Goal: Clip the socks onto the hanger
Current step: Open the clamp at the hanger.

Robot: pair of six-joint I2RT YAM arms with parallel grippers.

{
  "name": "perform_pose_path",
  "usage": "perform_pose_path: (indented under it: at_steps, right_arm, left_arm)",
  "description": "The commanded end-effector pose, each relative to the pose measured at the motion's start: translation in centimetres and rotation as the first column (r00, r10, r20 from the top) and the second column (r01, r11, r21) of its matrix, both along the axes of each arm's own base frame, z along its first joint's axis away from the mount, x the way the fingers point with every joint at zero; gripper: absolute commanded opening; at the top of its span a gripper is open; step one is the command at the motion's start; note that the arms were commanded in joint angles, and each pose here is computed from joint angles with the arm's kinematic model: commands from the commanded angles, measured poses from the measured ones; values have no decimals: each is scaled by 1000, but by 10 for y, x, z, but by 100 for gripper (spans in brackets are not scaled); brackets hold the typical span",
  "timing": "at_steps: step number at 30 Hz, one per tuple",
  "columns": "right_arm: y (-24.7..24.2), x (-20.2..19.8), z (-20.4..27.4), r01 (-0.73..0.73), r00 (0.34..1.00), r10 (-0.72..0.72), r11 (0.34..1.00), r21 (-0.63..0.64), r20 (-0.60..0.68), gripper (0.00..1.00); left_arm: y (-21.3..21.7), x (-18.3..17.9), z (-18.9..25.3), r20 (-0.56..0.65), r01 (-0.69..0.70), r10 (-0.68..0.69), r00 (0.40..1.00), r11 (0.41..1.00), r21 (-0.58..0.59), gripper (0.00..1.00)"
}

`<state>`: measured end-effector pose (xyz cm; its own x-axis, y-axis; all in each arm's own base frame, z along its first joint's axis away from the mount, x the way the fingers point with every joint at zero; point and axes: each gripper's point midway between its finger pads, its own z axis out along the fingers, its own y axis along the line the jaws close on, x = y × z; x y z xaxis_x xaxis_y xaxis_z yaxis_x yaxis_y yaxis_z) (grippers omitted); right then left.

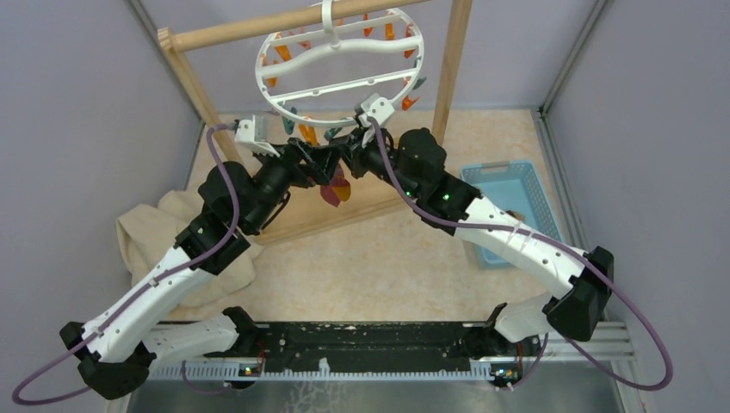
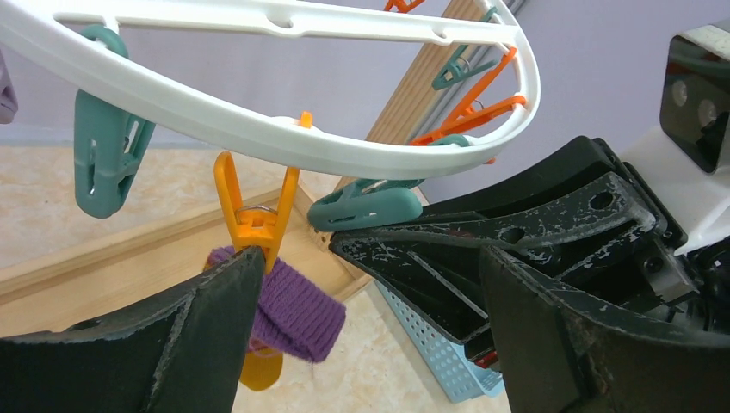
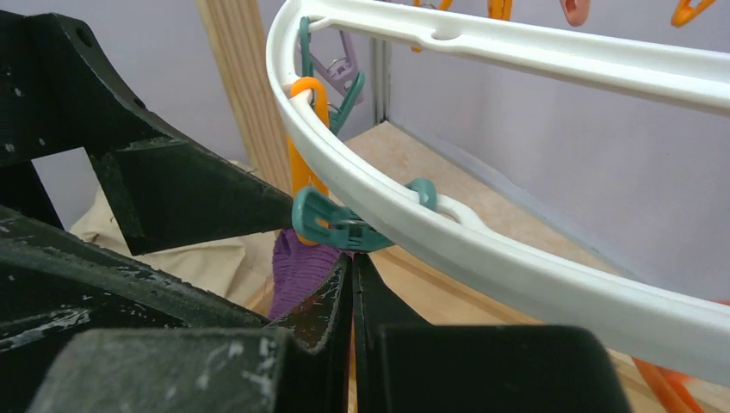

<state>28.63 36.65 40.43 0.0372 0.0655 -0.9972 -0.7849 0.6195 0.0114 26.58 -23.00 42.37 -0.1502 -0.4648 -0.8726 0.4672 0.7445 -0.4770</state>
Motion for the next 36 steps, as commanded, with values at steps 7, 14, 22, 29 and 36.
perform_pose_path:
  at_steps: [7,14,22,29,36]
  right_arm:
    - [-52,-23,45,80,990,-89,993,85,113,7]
    - [-87,-20,39,197,970,-201,979,45,140,29]
    - [-141,-3,43,323,932,-328,945,52,155,33]
    - [-145,6,39,359,913,-355,933,17,201,36]
    - [-118,10,35,268,939,-264,963,12,219,46]
  left_arm:
    - [12,3,24,61,-53,55,997,998,-47,99]
    - [9,14,27,80,-86,89,993,995,-42,99]
    - [17,22,19,57,-152,153,987,988,-20,99]
    - [26,28,10,22,-212,212,977,977,3,99]
    - [29,25,11,25,-210,210,977,978,-6,99]
